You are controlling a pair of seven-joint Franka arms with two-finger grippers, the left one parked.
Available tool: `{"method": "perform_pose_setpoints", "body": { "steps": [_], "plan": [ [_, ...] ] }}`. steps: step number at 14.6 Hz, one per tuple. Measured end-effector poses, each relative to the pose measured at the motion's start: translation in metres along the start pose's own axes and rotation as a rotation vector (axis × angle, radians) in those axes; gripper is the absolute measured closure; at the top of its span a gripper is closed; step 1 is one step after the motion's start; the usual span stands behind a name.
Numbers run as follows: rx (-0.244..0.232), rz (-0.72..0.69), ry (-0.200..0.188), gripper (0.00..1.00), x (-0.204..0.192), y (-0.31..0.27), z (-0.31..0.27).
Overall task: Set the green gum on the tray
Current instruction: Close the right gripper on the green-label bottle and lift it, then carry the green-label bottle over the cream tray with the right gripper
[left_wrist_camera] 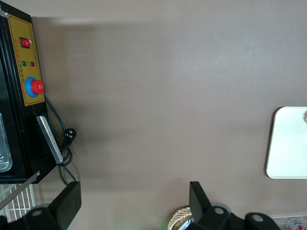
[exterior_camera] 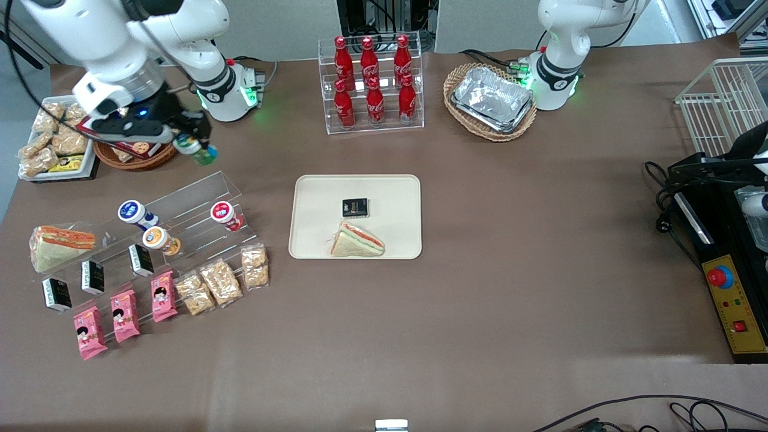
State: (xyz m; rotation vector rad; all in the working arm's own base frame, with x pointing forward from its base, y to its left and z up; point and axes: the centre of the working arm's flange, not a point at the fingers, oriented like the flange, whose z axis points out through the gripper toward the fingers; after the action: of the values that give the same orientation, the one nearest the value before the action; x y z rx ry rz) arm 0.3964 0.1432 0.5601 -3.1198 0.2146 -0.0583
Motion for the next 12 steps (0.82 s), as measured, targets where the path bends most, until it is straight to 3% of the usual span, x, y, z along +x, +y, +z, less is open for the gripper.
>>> {"method": "perform_pose_setpoints", "body": {
  "steps": [3, 6, 12],
  "plan": [
    [0.020, 0.072, 0.016, 0.41, -0.019, -0.048, -0.013],
    [0.060, 0.153, -0.010, 0.41, -0.018, -0.069, -0.017],
    [0.067, 0.213, -0.036, 0.41, -0.006, -0.084, 0.026]
  ]
}}
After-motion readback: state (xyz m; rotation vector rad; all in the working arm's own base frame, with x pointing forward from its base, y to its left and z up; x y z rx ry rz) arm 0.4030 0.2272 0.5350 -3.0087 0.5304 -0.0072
